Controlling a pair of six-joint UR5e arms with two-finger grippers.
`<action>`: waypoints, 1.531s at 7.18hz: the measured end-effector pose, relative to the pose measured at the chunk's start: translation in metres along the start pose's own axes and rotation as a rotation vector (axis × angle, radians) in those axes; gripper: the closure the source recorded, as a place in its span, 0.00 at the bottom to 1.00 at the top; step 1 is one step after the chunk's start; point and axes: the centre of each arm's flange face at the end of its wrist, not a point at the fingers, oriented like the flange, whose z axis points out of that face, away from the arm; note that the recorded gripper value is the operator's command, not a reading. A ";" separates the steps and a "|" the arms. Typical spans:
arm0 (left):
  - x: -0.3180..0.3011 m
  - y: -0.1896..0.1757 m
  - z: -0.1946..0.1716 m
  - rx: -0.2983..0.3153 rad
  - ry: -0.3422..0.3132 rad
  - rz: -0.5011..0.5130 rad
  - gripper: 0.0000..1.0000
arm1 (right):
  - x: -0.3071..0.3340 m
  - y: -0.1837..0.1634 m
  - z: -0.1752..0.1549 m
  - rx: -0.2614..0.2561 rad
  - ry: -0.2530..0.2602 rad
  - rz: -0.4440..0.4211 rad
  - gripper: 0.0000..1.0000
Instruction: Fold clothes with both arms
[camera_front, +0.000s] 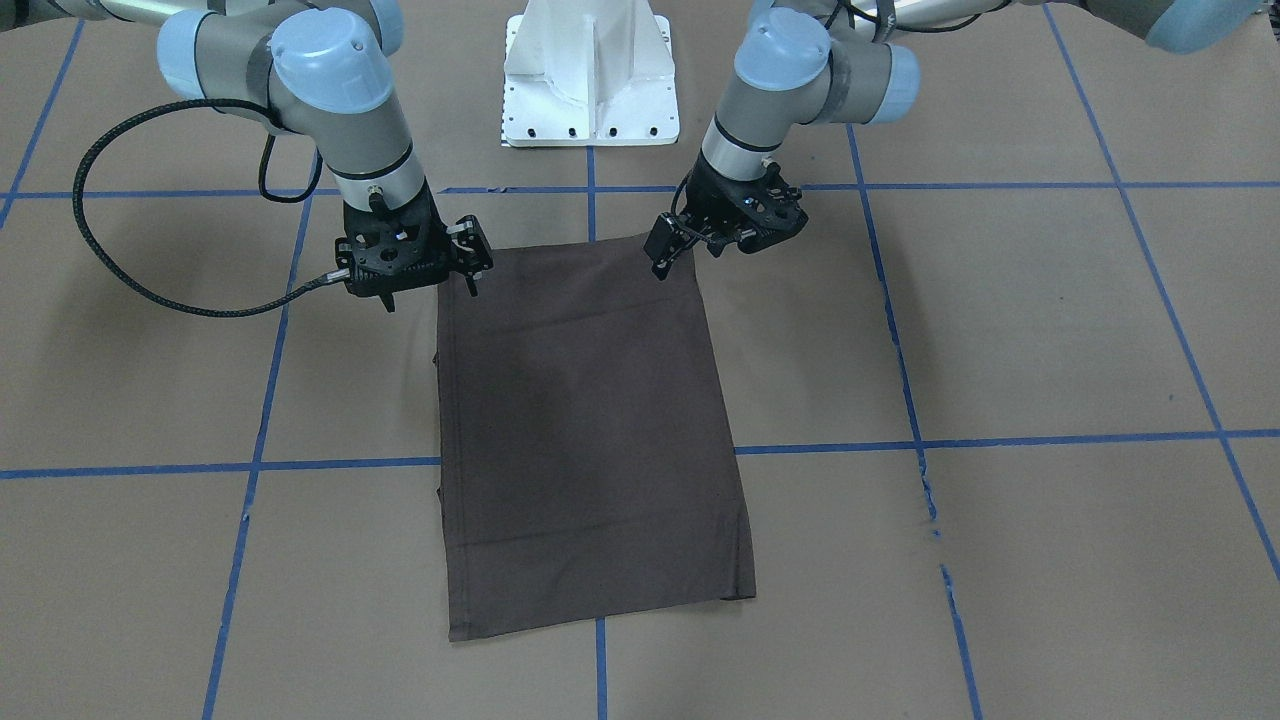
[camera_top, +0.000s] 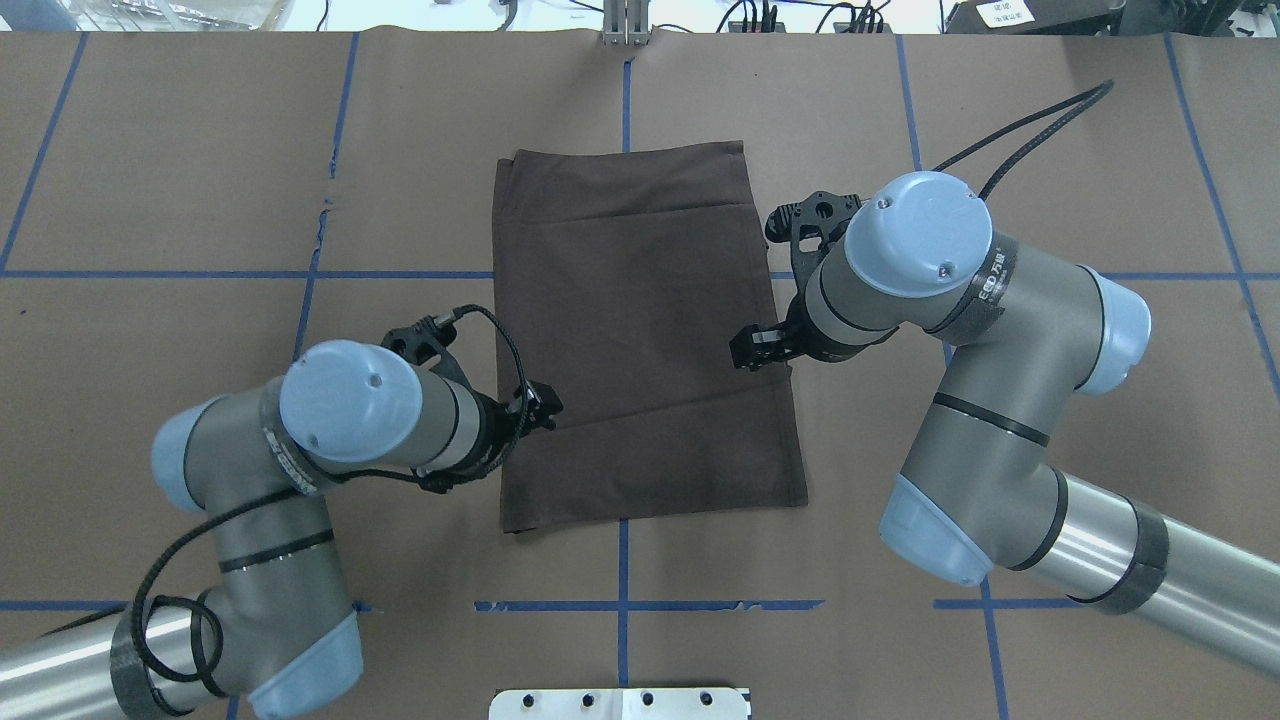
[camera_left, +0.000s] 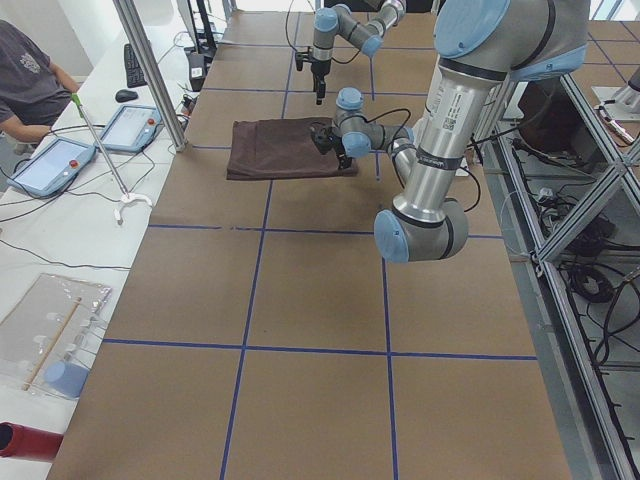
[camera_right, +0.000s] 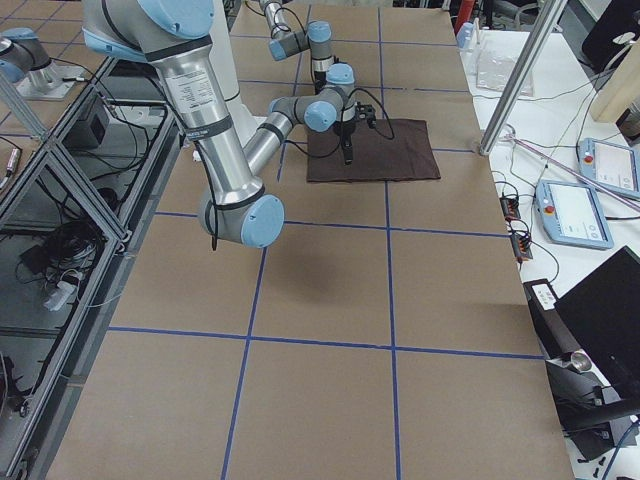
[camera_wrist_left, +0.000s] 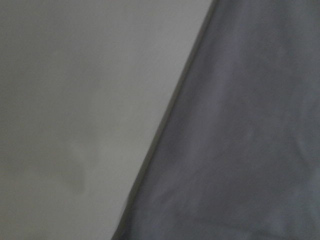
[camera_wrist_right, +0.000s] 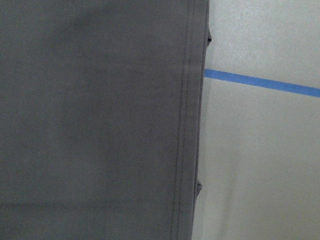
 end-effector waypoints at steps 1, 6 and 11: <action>-0.008 0.023 0.011 0.009 -0.027 -0.023 0.05 | 0.000 0.000 0.000 0.001 -0.004 0.010 0.00; -0.024 0.053 0.027 0.018 -0.084 -0.048 0.57 | 0.000 0.001 0.000 0.002 -0.007 0.020 0.00; -0.022 0.049 0.018 0.041 -0.099 -0.056 0.96 | 0.001 0.001 0.003 -0.003 -0.002 0.021 0.00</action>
